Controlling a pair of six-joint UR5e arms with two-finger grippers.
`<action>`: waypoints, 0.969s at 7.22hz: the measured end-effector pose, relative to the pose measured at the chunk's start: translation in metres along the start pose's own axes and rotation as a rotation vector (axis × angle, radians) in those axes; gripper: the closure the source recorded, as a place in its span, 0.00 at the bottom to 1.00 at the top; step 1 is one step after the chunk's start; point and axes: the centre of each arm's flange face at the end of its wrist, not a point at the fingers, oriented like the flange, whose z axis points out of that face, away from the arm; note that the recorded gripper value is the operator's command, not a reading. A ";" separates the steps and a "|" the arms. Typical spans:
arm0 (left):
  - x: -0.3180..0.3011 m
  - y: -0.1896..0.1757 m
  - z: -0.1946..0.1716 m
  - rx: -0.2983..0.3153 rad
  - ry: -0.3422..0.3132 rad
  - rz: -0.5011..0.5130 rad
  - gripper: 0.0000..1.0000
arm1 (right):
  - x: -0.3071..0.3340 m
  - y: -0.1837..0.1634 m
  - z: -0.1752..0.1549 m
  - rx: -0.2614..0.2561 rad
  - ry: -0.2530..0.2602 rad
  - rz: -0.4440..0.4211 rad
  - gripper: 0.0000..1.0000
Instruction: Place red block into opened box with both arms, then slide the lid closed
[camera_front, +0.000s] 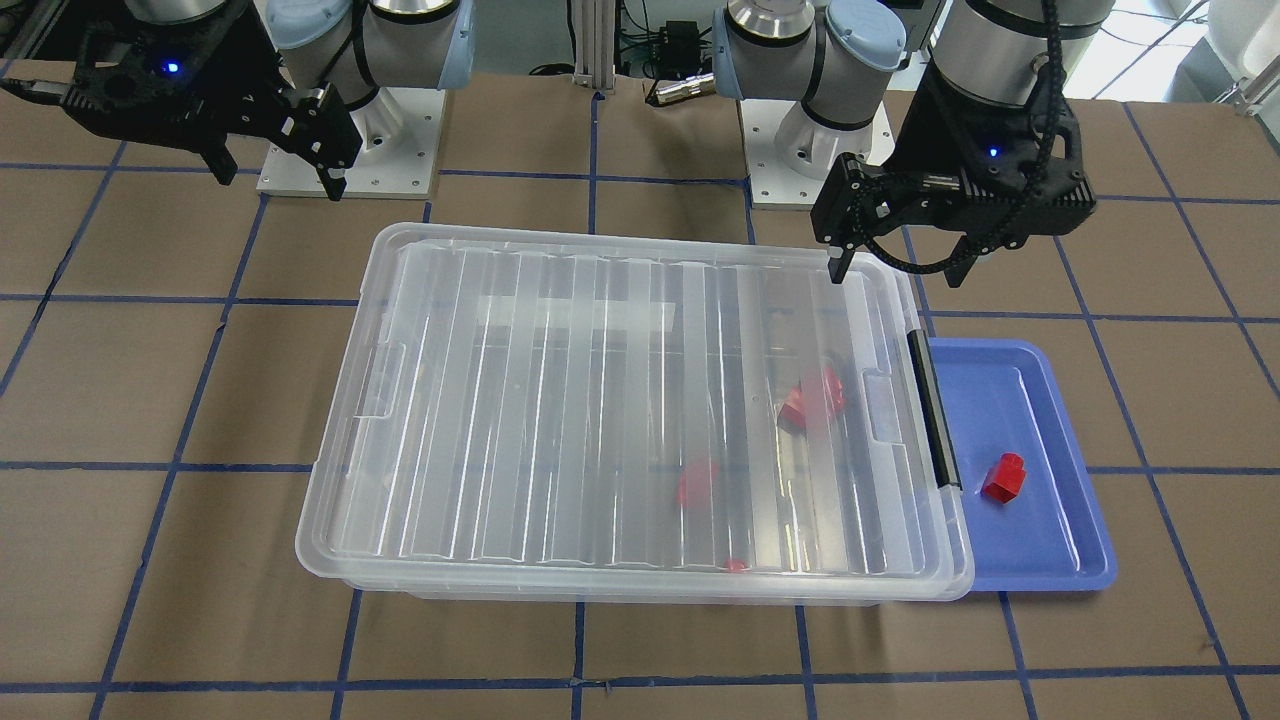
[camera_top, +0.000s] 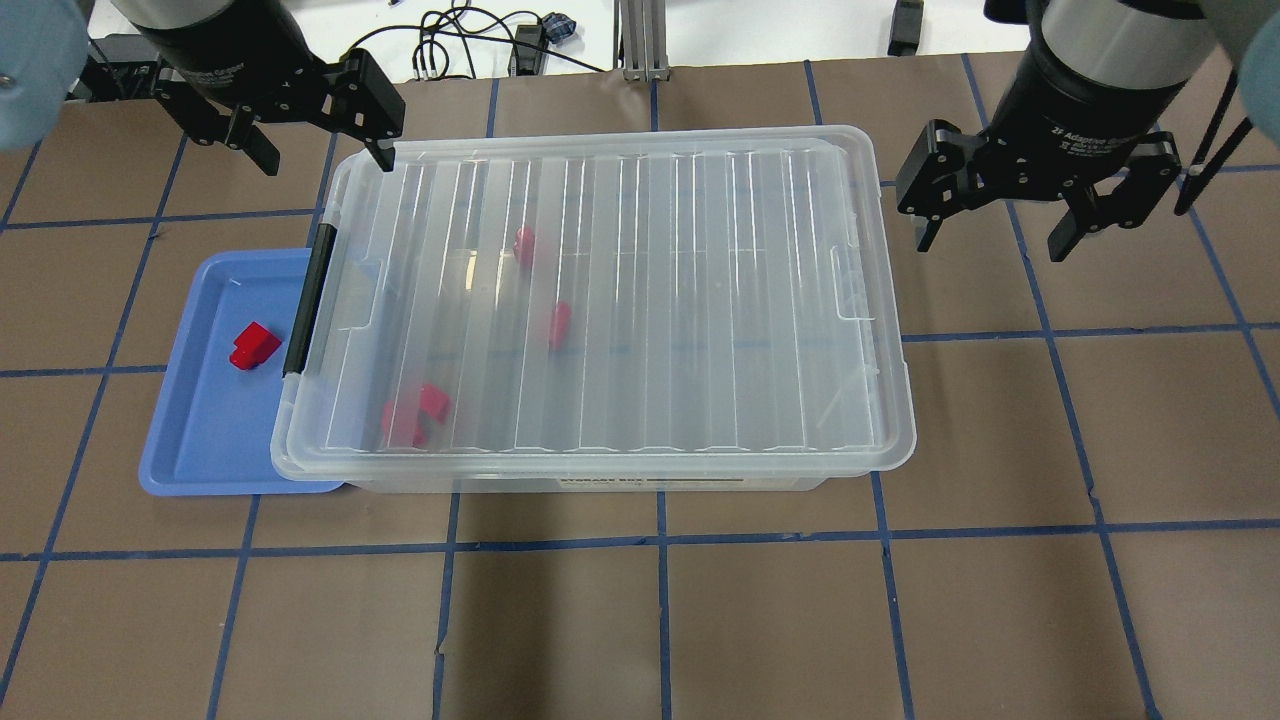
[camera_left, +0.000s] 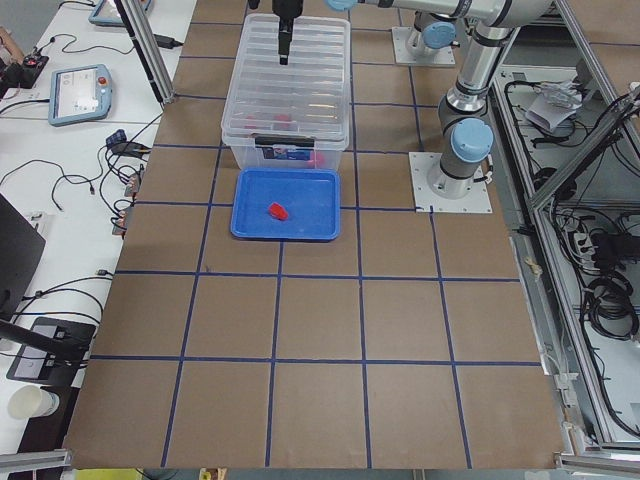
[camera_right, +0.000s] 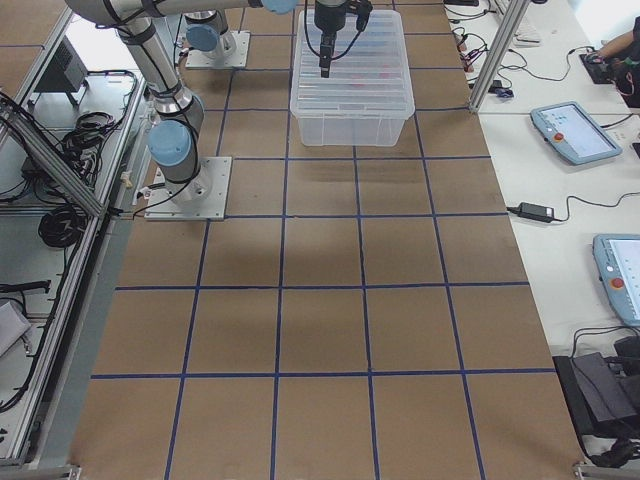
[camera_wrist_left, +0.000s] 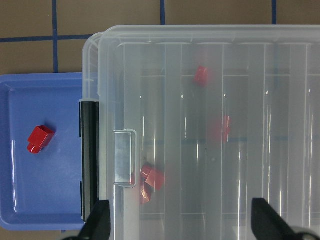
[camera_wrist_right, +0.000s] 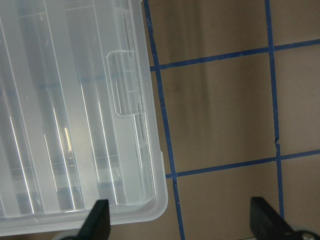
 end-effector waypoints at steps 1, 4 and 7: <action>0.000 0.000 0.003 -0.009 0.001 -0.001 0.00 | 0.000 0.000 0.000 0.001 -0.001 0.000 0.00; -0.003 0.007 0.011 -0.029 -0.007 0.002 0.00 | 0.002 -0.005 0.001 0.016 0.003 -0.004 0.00; -0.068 -0.009 0.025 -0.055 -0.008 0.070 0.00 | -0.002 -0.021 0.033 -0.050 0.005 0.000 0.00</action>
